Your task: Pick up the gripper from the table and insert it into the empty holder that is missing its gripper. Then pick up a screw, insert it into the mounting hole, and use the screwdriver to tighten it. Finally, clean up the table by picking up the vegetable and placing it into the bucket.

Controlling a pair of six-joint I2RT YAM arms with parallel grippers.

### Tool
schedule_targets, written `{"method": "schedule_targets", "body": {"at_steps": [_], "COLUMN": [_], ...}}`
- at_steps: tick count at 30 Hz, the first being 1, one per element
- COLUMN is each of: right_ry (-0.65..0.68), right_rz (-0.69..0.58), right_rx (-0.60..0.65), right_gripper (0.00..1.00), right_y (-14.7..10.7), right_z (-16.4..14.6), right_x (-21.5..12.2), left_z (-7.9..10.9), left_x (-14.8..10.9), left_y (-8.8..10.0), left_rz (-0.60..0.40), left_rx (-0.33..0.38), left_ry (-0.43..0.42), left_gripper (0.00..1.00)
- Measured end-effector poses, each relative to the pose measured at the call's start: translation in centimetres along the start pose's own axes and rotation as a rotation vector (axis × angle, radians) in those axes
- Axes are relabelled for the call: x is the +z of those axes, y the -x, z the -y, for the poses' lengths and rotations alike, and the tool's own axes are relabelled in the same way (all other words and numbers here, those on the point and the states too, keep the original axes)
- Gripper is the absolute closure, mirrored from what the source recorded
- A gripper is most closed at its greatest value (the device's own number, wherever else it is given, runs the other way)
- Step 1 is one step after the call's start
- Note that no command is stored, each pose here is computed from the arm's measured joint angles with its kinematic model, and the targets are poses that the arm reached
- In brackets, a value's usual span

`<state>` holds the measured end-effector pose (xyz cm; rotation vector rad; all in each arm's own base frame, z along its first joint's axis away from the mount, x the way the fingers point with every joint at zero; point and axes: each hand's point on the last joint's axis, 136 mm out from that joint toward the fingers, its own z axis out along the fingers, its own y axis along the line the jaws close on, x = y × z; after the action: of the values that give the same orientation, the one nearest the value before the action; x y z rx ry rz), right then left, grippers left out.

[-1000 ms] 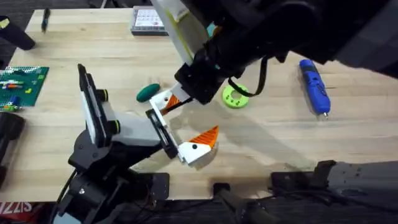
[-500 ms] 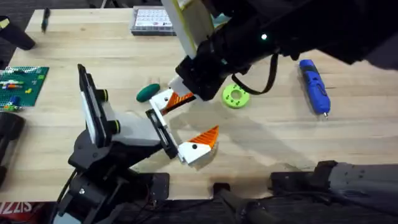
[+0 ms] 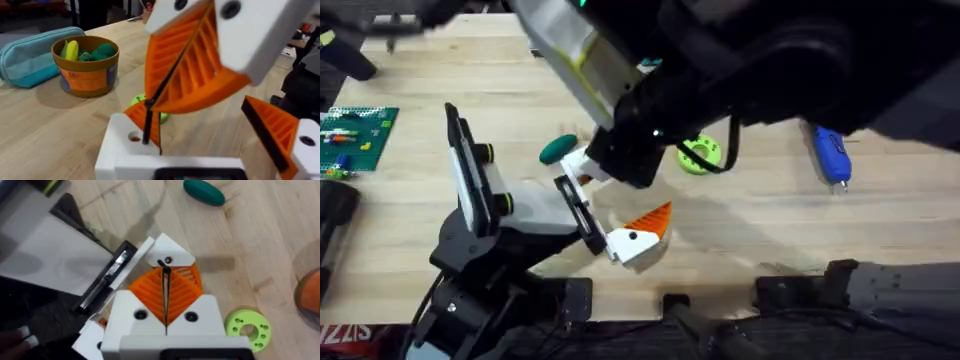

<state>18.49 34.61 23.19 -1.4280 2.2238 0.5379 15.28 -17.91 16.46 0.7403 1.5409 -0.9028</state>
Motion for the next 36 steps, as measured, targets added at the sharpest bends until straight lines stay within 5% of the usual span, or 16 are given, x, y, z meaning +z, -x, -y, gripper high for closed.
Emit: {"method": "schedule_targets", "body": {"at_steps": [36], "right_ry": [-0.046], "right_rz": [-0.073], "right_rx": [-0.050], "right_gripper": [0.993], "right_y": [-0.8], "right_z": [-0.1], "right_x": [2.6], "left_z": [-0.3], "left_x": [0.0], "left_y": [0.0], "left_rz": [0.000], "left_rx": [-0.016], "left_ry": [0.017], "left_gripper": [0.013]}}
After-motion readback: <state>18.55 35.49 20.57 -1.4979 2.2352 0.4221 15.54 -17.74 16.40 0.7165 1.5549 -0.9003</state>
